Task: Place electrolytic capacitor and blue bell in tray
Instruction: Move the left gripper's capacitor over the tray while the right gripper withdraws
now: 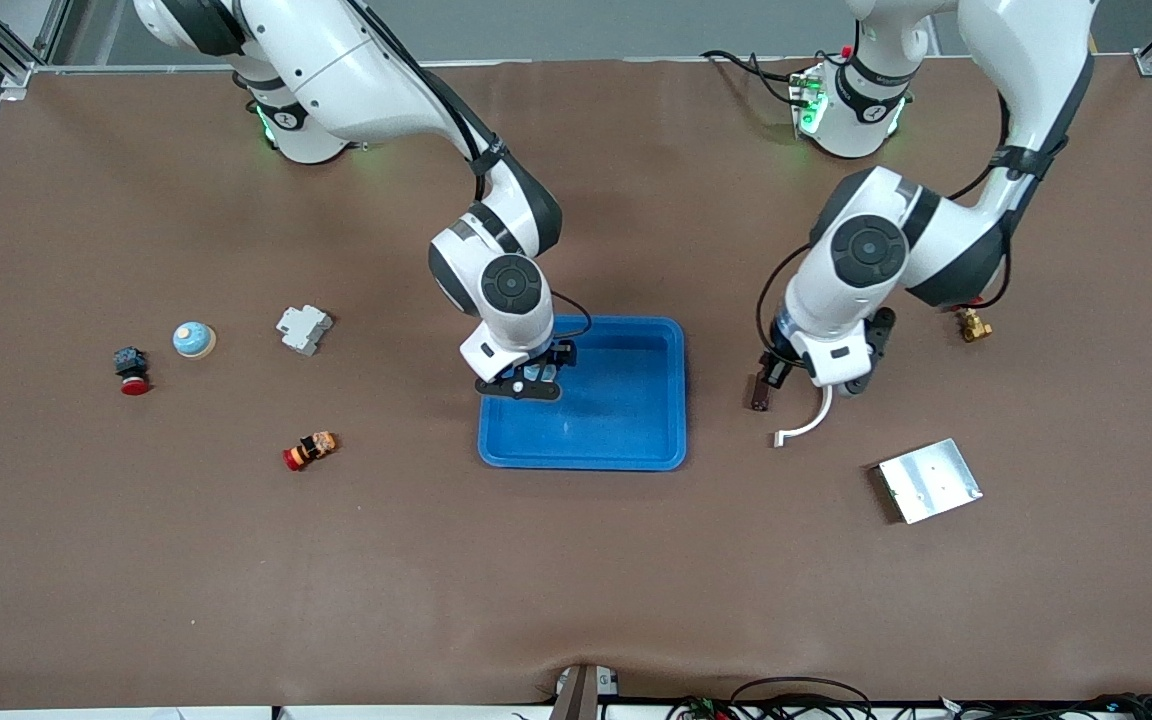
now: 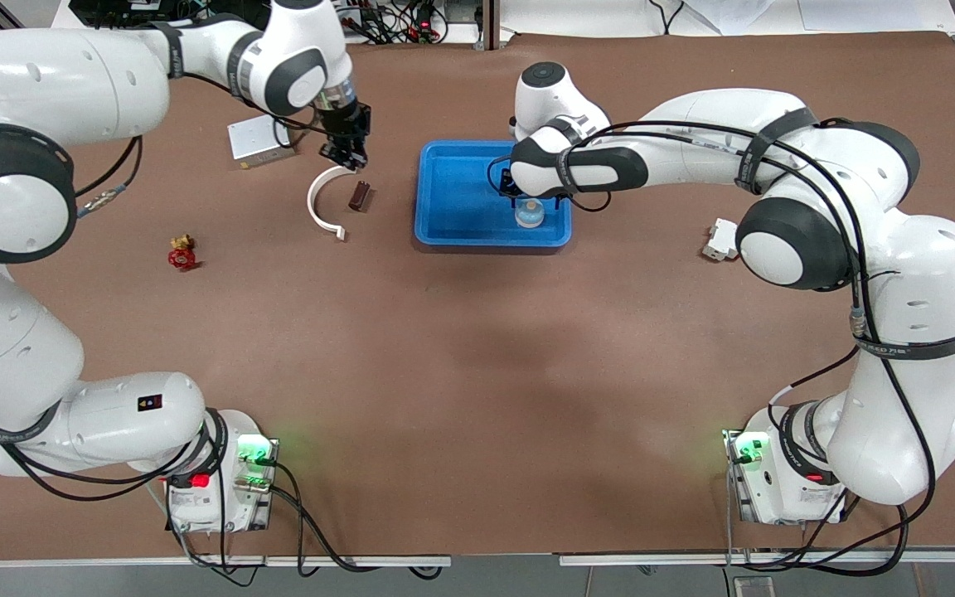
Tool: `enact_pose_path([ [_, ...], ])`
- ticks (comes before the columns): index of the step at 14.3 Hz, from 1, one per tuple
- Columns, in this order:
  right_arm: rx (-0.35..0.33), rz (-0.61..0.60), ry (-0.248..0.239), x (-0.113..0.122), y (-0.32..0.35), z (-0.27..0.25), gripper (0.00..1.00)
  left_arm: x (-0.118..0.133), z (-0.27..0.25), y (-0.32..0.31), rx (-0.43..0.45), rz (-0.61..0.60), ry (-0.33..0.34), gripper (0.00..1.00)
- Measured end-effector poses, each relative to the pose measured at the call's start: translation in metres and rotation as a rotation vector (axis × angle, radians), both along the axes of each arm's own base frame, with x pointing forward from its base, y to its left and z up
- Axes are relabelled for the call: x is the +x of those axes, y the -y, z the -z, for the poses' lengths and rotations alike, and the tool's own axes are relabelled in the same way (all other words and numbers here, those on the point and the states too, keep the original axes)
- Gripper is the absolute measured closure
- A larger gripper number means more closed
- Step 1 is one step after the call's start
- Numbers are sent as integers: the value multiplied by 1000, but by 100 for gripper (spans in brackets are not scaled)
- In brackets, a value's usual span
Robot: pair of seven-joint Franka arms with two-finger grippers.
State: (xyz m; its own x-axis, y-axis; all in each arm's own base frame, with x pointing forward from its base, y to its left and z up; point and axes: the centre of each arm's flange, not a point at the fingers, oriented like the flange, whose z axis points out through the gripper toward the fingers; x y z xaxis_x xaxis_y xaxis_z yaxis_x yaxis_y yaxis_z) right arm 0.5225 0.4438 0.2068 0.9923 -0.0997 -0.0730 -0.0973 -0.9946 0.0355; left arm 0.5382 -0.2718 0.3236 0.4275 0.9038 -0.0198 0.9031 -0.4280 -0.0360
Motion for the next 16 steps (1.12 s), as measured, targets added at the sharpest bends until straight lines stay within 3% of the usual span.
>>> enact_pose_path([
  [5, -27, 57, -29, 32, 42, -18, 0, -15, 9, 84, -80, -149, 7, 66],
  [10, -13, 15, -48, 85, 165, -113, 0, -33, 57, 124, -47, -353, 73, 66],
  [16, 18, -46, -69, 92, 344, -144, 0, -39, 89, 152, -54, -442, 35, 66],
])
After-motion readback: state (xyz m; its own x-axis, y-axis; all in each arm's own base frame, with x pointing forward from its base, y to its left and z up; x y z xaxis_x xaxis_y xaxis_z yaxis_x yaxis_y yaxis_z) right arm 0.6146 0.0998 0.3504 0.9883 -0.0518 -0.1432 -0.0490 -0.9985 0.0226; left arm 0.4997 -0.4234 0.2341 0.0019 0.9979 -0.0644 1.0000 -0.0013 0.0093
